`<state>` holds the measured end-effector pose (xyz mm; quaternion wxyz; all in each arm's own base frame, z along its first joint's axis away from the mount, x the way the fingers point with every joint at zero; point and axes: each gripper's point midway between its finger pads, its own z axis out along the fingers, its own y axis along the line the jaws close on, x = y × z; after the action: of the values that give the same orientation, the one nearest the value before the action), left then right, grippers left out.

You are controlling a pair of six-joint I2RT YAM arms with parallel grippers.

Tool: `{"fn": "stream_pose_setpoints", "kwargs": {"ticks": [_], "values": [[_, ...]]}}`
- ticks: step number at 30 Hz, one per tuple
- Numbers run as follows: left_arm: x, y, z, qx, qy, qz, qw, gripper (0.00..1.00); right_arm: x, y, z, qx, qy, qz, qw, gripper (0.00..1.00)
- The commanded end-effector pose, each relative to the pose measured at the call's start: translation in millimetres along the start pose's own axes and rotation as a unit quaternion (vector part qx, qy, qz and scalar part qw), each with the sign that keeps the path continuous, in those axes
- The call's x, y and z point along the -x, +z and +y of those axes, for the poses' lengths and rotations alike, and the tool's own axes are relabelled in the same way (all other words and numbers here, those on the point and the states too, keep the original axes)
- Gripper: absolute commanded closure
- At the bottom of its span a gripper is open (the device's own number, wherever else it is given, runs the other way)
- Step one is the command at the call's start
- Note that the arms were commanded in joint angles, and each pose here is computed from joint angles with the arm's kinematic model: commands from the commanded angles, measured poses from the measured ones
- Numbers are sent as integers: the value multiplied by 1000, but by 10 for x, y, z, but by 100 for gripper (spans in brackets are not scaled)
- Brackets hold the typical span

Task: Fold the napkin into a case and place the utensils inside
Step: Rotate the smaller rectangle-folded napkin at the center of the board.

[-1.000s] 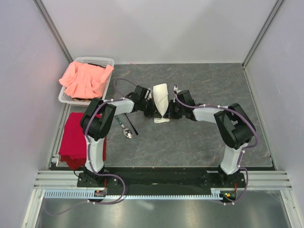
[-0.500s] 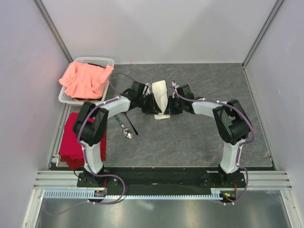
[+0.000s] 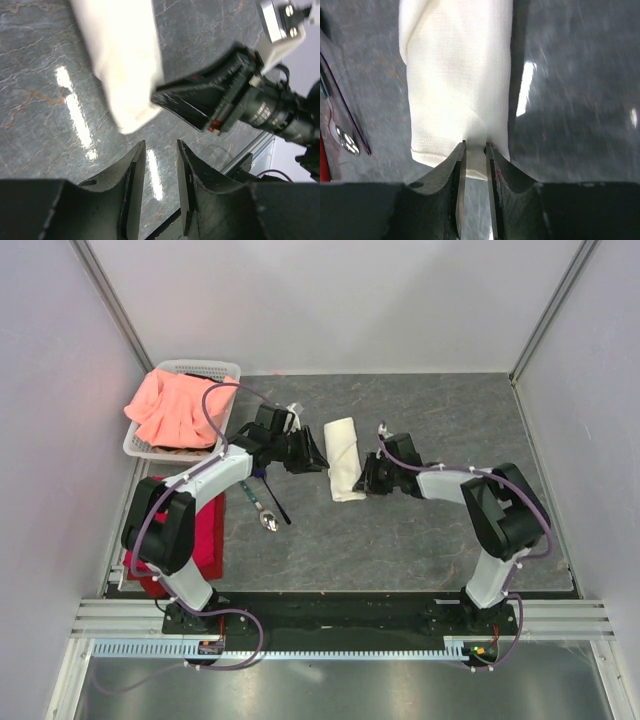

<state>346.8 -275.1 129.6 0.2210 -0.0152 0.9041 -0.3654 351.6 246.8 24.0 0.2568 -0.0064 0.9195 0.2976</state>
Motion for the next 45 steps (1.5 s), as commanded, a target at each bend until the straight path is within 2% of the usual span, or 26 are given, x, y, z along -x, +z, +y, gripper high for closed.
{"fn": "stream_pose_setpoints", "kwargs": {"ticks": [1,6,9,12,14,16,18,19,21,22,23,24,29,30,31,33,35,37,45], "values": [[-19,-180,10,0,6,-18,1000,62,-486,-236,-472,-98,74,9,992,69],[-159,-205,27,-12,1,-8,1000,61,-1002,-547,-435,-84,154,-2,985,69],[-248,-197,62,-18,-1,-1,1000,62,-1123,-669,-321,-89,143,-21,986,69],[-322,-207,74,-26,-1,6,1000,62,-1316,-699,57,-50,138,-19,989,67],[-342,-240,69,-28,2,5,1000,62,-1281,-664,254,-25,153,-38,987,65],[-337,-283,80,-23,3,-3,1000,62,-1314,-578,525,5,142,-32,989,63],[-309,-332,123,-17,-2,-12,1000,62,-1277,-491,805,44,111,-9,993,61],[-277,-374,121,-18,-3,-20,1000,62,-1125,-393,990,49,93,-7,994,60],[-191,-494,132,-18,-6,-40,999,61,-1093,-345,1019,33,44,14,998,59],[-157,-543,146,-16,-8,-48,999,61,-916,-344,1199,41,29,5,999,58],[-86,-640,127,-20,-7,-63,998,61,-924,-358,1094,10,-1,14,1000,58],[-91,-679,133,-19,-8,-63,998,60,-768,-400,1228,15,-18,2,1000,56],[-17,-862,116,-20,-3,-81,997,60,-535,-522,989,-59,-142,16,988,37],[-5,-872,137,-18,-6,-82,996,60,-373,-493,977,-74,-195,14,978,35],[6,-881,144,-19,-11,-83,996,60,-391,-530,843,-103,-213,38,971,34],[26,-890,201,-17,-23,-86,996,60,-244,-497,781,-114,-263,42,957,31],[60,-900,210,-25,-31,-91,995,60,-171,-483,701,-118,-278,46,952,29],[74,-898,224,-25,-34,-91,995,60,-185,-430,678,-102,-289,63,950,31],[65,-878,227,-33,-35,-87,995,60,-308,-235,393,-98,-261,96,956,60]]}}
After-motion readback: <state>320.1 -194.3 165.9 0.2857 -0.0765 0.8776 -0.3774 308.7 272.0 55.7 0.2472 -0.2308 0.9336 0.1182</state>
